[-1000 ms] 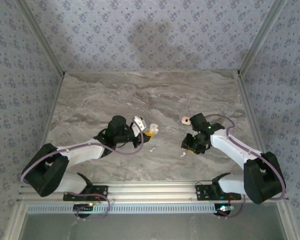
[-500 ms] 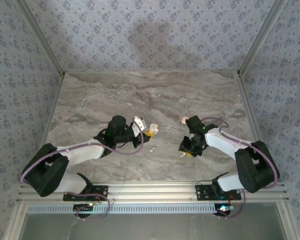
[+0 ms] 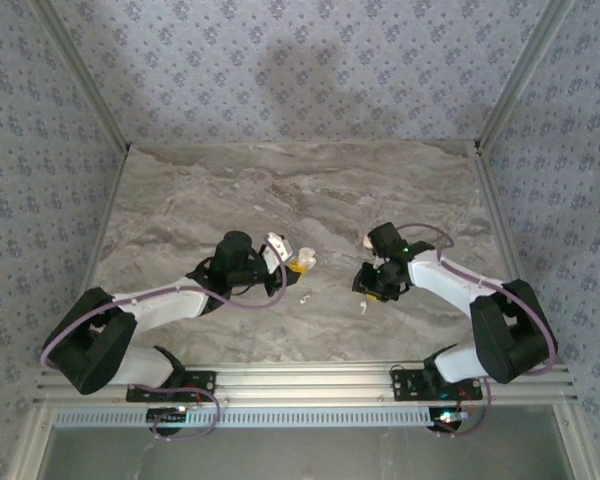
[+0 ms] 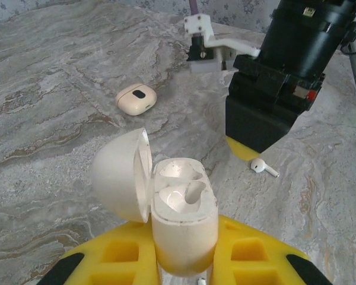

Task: Insert wireless bluetooth earbuds into charging case

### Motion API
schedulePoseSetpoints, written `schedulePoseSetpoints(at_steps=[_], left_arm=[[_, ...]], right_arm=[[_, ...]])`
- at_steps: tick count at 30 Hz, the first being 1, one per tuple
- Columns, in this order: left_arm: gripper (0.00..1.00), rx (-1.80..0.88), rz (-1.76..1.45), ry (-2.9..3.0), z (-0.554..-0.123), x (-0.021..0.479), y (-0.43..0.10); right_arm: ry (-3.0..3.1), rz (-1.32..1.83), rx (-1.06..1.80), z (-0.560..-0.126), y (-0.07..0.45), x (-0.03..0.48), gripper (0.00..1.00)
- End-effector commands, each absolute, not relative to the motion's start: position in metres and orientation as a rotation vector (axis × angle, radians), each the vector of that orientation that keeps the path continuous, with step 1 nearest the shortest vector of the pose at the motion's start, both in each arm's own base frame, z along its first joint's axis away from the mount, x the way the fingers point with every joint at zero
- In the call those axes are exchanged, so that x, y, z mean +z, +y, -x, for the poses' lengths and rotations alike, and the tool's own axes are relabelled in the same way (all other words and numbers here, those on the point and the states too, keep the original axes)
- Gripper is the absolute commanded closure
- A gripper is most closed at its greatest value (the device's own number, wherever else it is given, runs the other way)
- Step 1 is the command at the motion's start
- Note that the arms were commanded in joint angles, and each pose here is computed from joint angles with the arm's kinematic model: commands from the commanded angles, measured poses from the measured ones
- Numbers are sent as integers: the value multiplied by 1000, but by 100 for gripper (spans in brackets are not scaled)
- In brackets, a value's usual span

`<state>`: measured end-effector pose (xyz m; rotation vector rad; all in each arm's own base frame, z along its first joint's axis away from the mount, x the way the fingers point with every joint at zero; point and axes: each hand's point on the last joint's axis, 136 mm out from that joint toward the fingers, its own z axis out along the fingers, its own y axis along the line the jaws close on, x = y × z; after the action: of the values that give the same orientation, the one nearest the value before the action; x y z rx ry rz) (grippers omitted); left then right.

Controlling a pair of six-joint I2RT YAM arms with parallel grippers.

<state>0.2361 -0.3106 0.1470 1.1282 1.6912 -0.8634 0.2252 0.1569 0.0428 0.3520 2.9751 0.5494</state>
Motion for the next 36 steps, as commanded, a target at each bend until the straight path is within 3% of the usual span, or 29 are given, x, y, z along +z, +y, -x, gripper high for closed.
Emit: schedulePoseSetpoints(at_steps=[1, 8, 18, 36], left_arm=[[81, -867, -1109, 1641, -242, 168, -314], [81, -867, -1114, 1646, -242, 167, -315], [81, -876, -1122, 1643, -242, 168, -316], [81, -865, -1119, 1651, -241, 167, -313]], right_arm=[[2986, -343, 443, -215, 143, 56, 65], [3077, -343, 293, -196, 132, 52, 66], [3103, -255, 291, -205, 156, 41, 66], [3164, -193, 67, -208, 149, 21, 68]])
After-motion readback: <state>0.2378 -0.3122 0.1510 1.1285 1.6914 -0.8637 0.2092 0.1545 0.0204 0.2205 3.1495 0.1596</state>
